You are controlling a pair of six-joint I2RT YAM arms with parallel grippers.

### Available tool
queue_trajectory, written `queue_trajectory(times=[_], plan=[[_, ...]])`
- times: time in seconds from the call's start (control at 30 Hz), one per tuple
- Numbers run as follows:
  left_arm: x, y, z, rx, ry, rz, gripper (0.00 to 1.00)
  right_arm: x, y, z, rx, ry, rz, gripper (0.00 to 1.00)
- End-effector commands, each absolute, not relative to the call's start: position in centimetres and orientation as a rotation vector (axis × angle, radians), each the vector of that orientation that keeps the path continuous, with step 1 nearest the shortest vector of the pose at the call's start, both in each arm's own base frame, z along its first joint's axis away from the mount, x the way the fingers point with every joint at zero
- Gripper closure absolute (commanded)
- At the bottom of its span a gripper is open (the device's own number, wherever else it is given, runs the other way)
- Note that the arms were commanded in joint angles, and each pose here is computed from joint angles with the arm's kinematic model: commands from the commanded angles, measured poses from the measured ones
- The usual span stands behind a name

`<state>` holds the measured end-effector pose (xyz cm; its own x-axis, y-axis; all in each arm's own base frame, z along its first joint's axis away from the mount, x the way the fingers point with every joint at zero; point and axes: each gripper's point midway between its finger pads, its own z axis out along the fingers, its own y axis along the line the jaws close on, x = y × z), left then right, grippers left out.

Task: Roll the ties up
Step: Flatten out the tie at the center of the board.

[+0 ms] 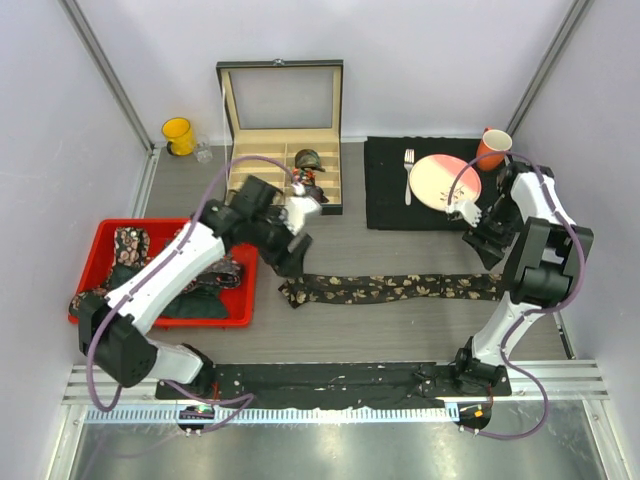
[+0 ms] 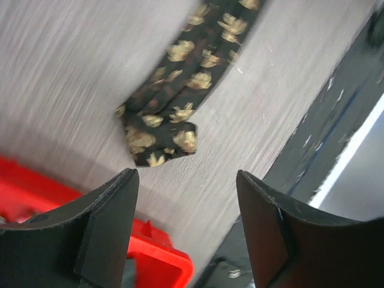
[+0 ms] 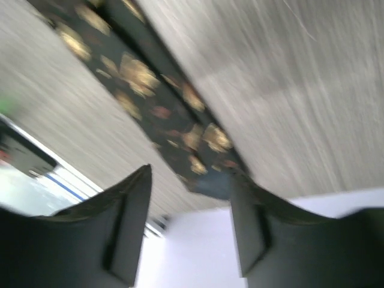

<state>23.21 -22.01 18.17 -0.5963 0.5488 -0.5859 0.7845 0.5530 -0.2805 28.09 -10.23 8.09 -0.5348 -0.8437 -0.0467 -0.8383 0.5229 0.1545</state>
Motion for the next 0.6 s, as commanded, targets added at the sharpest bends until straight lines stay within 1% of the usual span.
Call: queue_trajectory(times=[0.0, 0.03, 0.07, 0.1, 0.13, 0.27, 0.3, 0.37, 0.4, 0.47, 0.57], plan=[[22.5, -22.8, 17.1, 1.510, 2.117, -0.358, 0.29, 23.1, -4.2, 9.6, 1.229, -2.752, -0.684, 0.48], [21.3, -24.1, 16.6, 1.603, 2.072, -0.334, 0.29, 23.3, -3.9, 9.3, 1.188, -2.772, -0.713, 0.50], [21.5, -24.1, 16.0, 1.653, 2.045, -0.249, 0.28, 23.3, -3.3, 9.0, 1.103, -2.800, -0.760, 0.52], [21.4, -24.7, 15.4, 1.702, 2.018, -0.225, 0.28, 23.4, -3.1, 8.4, 1.059, -2.813, -0.771, 0.55], [20.4, -25.5, 14.8, 1.771, 1.974, -0.211, 0.28, 24.1, -3.3, 7.7, 1.046, -2.847, -0.753, 0.56], [19.4, -26.8, 12.7, 1.968, 1.852, -0.141, 0.31, 23.4, -3.2, 5.0, 0.924, -2.853, -0.732, 0.61], [19.1, -27.3, 12.4, 2.006, 1.818, -0.135, 0.31, 23.6, -3.4, 4.4, 0.885, -2.870, -0.710, 0.64], [18.9, -27.7, 11.2, 2.074, 1.780, -0.116, 0.32, 22.7, -3.4, 3.2, 0.830, -2.850, -0.712, 0.66], [18.4, -27.8, 10.8, 2.111, 1.760, -0.112, 0.32, 22.8, -3.8, 2.5, 0.809, -2.862, -0.669, 0.68], [17.9, -27.4, 9.0, 2.196, 1.766, -0.094, 0.32, 22.3, -4.3, 1.4, 0.766, -2.857, -0.634, 0.70], [18.7, -26.7, 7.2, 2.221, 1.766, 0.001, 0.32, 22.4, -5.5, -0.3, 0.710, -2.879, -0.545, 0.72]])
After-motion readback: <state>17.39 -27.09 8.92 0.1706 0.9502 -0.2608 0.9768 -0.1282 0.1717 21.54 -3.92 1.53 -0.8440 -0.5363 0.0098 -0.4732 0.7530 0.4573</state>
